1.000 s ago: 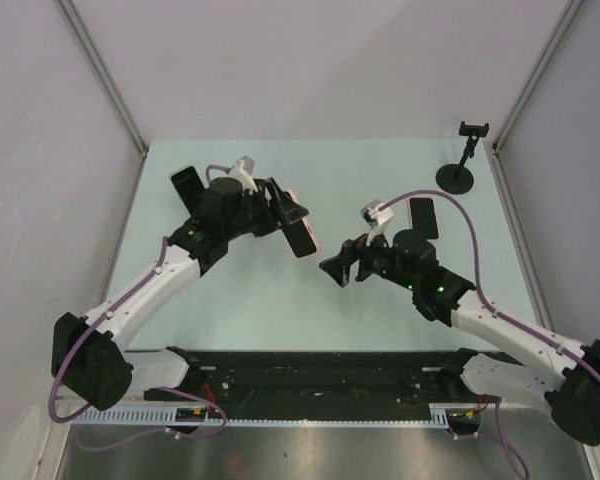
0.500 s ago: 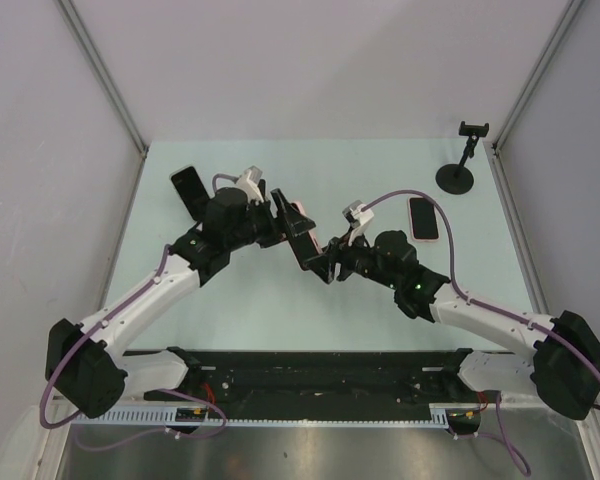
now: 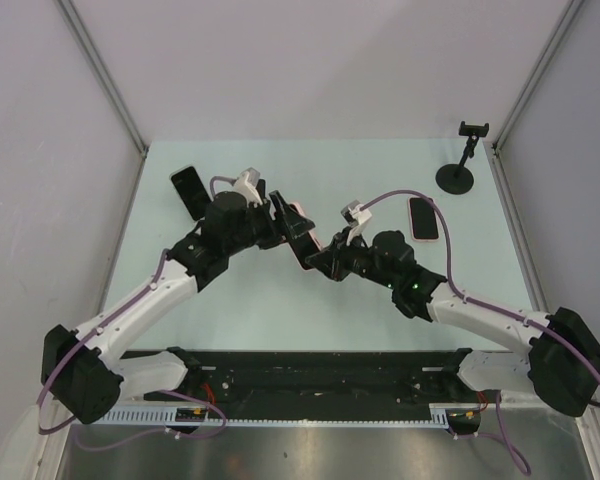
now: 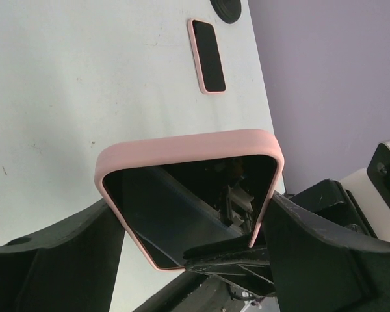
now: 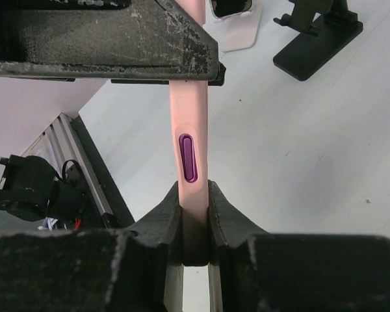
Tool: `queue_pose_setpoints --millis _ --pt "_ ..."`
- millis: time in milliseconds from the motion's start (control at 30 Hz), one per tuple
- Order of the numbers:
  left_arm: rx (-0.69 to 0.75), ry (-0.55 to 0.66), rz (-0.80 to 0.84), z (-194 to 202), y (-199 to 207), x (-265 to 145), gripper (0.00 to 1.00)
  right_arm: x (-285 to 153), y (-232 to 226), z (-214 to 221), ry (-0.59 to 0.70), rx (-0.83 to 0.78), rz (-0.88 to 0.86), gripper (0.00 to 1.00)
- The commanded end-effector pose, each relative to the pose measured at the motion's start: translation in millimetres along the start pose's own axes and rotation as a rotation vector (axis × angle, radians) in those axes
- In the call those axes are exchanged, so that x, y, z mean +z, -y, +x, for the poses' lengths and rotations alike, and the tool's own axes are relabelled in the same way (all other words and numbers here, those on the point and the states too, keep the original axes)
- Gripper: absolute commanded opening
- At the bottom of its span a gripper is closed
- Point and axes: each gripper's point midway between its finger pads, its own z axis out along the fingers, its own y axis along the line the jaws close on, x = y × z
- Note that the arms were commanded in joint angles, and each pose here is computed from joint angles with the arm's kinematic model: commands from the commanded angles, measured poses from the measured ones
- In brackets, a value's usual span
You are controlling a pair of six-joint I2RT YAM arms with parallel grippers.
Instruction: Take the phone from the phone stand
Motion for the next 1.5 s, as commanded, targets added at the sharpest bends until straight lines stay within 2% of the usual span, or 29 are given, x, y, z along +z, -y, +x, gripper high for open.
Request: queue_pose_setpoints --millis 0,33,67,133,367,500,567,633,833,1033,1267,1333,1367,1433,1467 --pt "0.119 0.145 0.115 -34 34 -26 0.76 -10 23 -21 0.054 0.081 0.090 0.00" --pt "0.154 0.164 0.113 -38 33 -30 0.81 -12 28 -21 0.053 0.084 0.109 0.00" --pt "0.171 0.185 0.102 -42 31 -33 0.90 -15 33 -20 0.044 0.091 0.129 0.00" --pt "0.239 0.235 0.107 -52 32 -46 0.99 -21 50 -19 0.035 0.110 0.183 0.00" --pt "0.497 0.450 0.044 -75 21 -104 1.00 -48 117 -17 0.003 0.207 0.365 0.00" --pt "0.627 0.608 -0.127 -91 -11 -140 1.00 -59 159 -11 -0.017 0.276 0.440 0.00" --pt "0.671 0.640 -0.159 -89 -22 -152 1.00 -65 182 -11 -0.006 0.315 0.485 0.00" --pt "0.726 0.636 -0.190 -84 -33 -153 1.00 -66 201 -6 -0.007 0.339 0.520 0.00" --pt "0.767 0.605 -0.221 -70 -52 -147 1.00 -64 250 14 -0.036 0.426 0.559 0.00" --pt "0.773 0.601 -0.211 -70 -50 -146 1.00 -44 266 15 -0.047 0.457 0.487 0.00" --pt "0.769 0.616 -0.216 -70 -52 -150 1.00 -41 296 31 -0.042 0.534 0.515 0.00" --pt "0.769 0.614 -0.215 -69 -52 -150 1.00 -44 302 34 -0.045 0.546 0.531 0.07" --pt "0.769 0.617 -0.215 -70 -52 -150 1.00 -47 305 35 -0.048 0.541 0.543 0.16" --pt "0.769 0.616 -0.216 -70 -52 -150 1.00 -52 310 40 -0.063 0.541 0.575 0.25" --pt "0.768 0.615 -0.214 -69 -52 -150 1.00 -54 311 42 -0.073 0.530 0.586 0.33"
